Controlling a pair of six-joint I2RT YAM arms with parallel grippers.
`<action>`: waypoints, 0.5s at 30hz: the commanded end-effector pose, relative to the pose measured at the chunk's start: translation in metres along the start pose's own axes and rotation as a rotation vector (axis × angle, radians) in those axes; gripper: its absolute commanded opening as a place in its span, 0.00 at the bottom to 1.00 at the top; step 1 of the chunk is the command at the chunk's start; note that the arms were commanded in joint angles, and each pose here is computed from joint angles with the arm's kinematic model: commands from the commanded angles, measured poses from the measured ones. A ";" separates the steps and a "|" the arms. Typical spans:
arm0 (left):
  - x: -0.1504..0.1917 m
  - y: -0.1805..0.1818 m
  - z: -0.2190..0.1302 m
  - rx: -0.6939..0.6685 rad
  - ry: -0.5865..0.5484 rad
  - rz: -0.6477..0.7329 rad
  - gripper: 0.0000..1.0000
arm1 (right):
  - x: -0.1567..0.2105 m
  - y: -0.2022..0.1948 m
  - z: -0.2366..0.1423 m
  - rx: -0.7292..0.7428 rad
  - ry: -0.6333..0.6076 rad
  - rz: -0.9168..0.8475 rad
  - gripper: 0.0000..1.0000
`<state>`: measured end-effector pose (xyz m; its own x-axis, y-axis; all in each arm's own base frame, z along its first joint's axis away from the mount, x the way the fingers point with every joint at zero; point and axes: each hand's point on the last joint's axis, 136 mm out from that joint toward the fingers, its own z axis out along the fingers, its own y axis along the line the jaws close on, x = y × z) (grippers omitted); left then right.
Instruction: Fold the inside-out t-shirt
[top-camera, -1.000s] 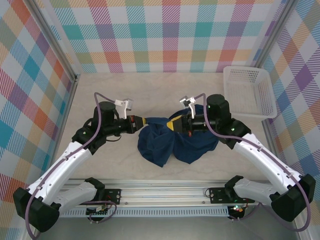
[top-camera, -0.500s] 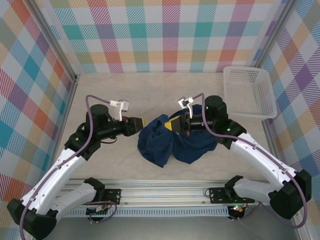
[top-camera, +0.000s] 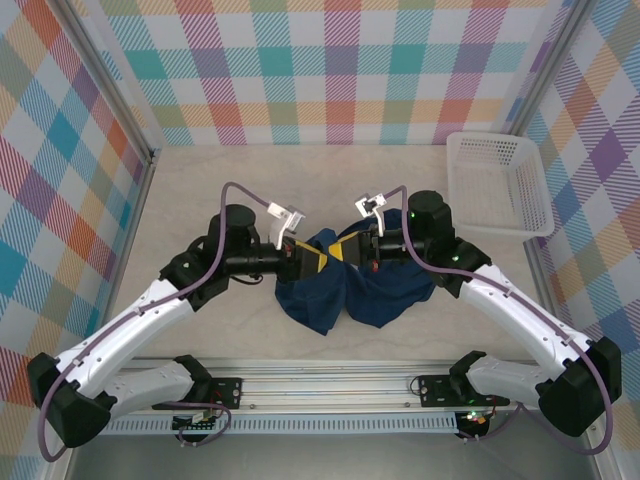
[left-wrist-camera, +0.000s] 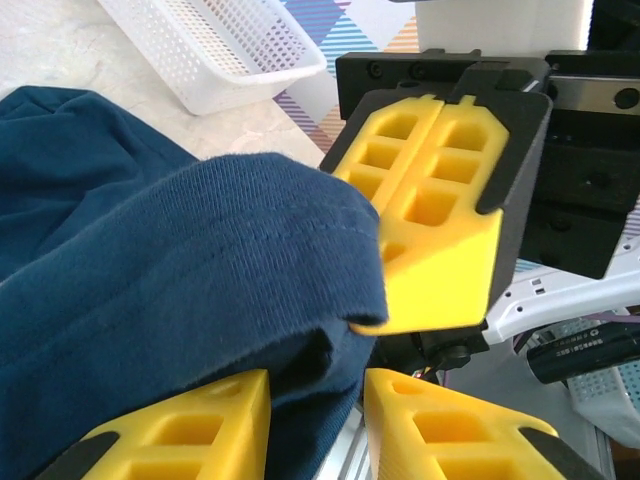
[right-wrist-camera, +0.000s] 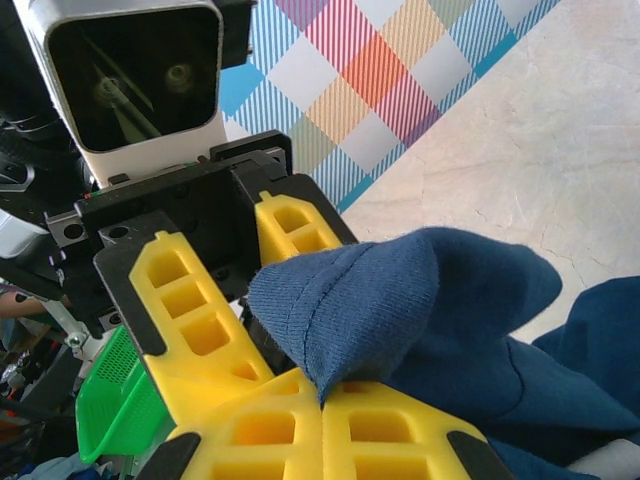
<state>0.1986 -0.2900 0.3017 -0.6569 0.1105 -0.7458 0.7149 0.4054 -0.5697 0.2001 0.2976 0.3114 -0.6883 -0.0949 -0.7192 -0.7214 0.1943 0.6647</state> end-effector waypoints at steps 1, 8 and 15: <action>-0.017 -0.020 -0.001 0.061 -0.033 0.075 0.27 | -0.006 0.006 -0.003 -0.016 -0.023 -0.031 0.00; -0.014 -0.006 -0.001 -0.014 -0.021 0.074 0.28 | -0.005 0.005 -0.004 -0.012 -0.020 -0.035 0.00; -0.018 -0.002 -0.005 -0.051 -0.040 0.095 0.33 | -0.005 0.007 -0.005 -0.013 -0.023 -0.040 0.00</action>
<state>0.2100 -0.2883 0.3026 -0.6197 0.1201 -0.7756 0.7289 0.4544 -0.5120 0.2013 0.2973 0.3111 -0.6880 -0.0914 -0.7199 -0.7208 0.2008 0.6634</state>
